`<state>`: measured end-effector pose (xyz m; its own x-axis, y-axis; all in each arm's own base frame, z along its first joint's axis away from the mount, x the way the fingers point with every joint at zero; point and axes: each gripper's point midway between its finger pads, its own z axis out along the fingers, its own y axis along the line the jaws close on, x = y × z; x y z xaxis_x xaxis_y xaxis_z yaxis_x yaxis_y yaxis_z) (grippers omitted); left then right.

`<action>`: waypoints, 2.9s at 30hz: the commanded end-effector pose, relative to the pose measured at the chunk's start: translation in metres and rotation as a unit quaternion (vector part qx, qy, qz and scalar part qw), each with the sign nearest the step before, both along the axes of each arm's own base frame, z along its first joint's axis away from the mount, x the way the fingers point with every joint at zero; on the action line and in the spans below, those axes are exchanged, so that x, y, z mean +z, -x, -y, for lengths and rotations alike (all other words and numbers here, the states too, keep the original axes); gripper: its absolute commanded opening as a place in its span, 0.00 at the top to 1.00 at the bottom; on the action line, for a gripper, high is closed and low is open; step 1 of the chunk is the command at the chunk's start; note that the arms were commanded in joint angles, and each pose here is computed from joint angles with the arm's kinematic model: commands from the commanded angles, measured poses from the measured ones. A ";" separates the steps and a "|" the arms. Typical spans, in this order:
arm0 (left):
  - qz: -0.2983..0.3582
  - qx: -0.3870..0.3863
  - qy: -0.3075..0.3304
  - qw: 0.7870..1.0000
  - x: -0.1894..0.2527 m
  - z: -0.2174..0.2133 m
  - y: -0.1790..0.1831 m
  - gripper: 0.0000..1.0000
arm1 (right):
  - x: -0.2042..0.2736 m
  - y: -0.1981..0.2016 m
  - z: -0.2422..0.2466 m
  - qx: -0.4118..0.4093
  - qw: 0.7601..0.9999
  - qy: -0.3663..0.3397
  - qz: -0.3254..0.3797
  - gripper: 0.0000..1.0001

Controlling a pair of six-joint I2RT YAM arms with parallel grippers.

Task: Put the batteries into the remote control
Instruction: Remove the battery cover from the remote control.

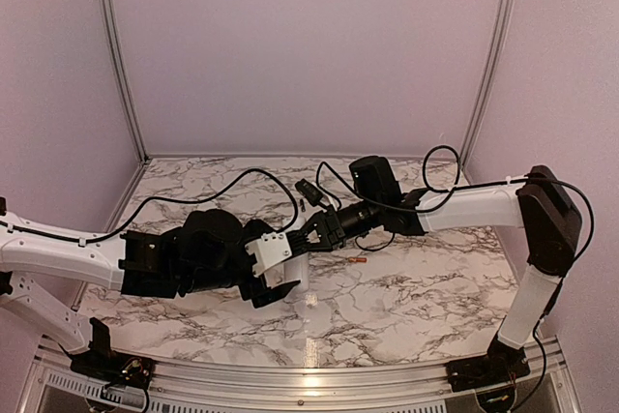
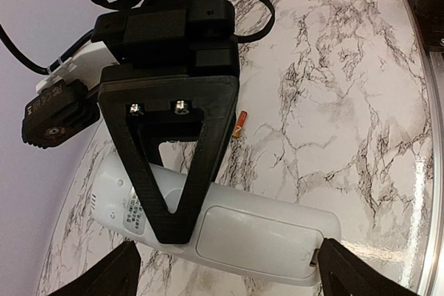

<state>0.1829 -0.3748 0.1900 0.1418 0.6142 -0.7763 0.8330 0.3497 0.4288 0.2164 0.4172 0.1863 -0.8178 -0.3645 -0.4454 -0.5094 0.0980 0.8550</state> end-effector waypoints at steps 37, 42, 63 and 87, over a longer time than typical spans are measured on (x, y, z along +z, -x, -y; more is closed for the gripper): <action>0.058 0.057 0.014 0.997 0.022 -0.015 -0.030 0.22 | 0.011 0.008 -0.013 0.026 0.999 -0.019 -0.003 1.00; 0.065 0.050 0.042 0.996 0.038 -0.015 -0.026 0.23 | 0.004 0.007 -0.014 0.023 1.000 -0.010 -0.008 1.00; -0.021 -0.038 0.001 0.999 -0.001 -0.006 0.008 0.02 | 0.001 0.001 -0.013 0.013 1.000 -0.002 -0.015 1.00; -0.033 -0.005 -0.023 0.999 -0.019 -0.010 -0.007 0.04 | 0.012 0.010 -0.011 0.026 0.999 -0.020 -0.015 1.00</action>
